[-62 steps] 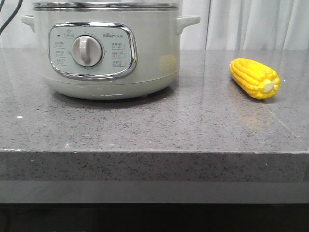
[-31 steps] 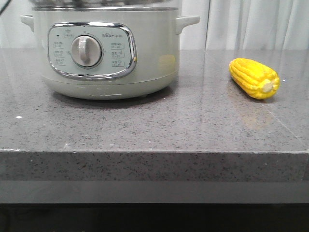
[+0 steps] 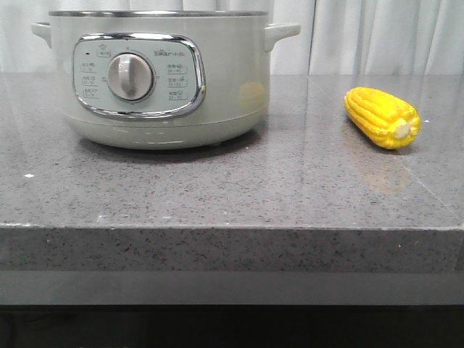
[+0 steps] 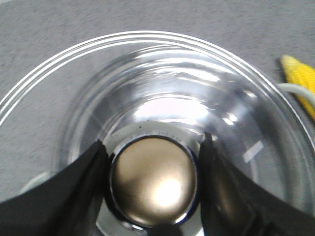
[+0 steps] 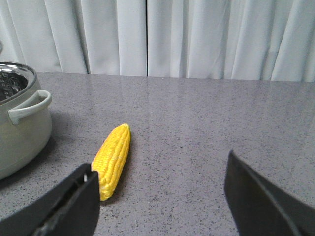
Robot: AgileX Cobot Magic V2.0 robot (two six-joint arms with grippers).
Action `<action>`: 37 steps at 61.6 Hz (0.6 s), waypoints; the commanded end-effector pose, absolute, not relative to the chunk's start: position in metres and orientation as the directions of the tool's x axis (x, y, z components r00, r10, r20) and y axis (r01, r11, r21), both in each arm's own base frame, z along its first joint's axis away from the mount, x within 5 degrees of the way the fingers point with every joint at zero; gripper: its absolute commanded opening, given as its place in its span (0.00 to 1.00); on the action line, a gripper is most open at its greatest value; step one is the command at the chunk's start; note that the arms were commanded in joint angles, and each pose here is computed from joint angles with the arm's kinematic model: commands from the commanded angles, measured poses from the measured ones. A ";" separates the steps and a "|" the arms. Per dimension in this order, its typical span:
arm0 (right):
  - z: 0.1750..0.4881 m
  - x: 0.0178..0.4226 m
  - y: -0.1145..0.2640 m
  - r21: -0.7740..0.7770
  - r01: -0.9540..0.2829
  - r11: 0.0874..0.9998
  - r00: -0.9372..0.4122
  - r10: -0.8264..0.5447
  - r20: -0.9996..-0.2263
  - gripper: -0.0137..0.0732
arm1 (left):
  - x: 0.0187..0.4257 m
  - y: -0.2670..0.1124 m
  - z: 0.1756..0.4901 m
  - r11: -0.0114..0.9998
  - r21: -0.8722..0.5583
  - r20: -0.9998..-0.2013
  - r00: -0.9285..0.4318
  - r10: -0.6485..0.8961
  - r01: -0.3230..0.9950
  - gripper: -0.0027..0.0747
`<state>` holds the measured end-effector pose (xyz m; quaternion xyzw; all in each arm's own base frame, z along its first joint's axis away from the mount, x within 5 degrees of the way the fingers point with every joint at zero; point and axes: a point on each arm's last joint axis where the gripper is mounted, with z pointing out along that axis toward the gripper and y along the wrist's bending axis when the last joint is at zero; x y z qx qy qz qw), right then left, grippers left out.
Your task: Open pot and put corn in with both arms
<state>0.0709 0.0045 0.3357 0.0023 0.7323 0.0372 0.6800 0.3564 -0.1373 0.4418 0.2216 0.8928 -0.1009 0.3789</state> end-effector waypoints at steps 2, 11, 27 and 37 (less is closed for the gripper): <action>0.352 0.072 0.003 0.051 -0.037 0.998 0.016 0.052 -0.999 0.79 | 0.342 -0.105 0.486 0.917 0.005 -0.837 -0.500 0.221 0.398 0.34; 0.352 0.072 0.003 0.051 -0.037 0.998 0.016 0.052 -0.999 0.79 | 0.351 -0.064 0.485 0.957 0.004 -0.830 -0.533 0.165 0.290 0.34; 0.352 0.072 0.003 0.051 -0.037 0.998 0.016 0.052 -0.999 0.79 | 0.355 -0.005 0.483 0.991 0.001 -0.812 -0.578 0.078 0.131 0.34; 0.352 0.072 0.003 0.051 -0.037 0.998 0.016 0.052 -0.999 0.79 | 0.354 0.024 0.483 0.999 0.001 -0.810 -0.586 0.029 0.049 0.34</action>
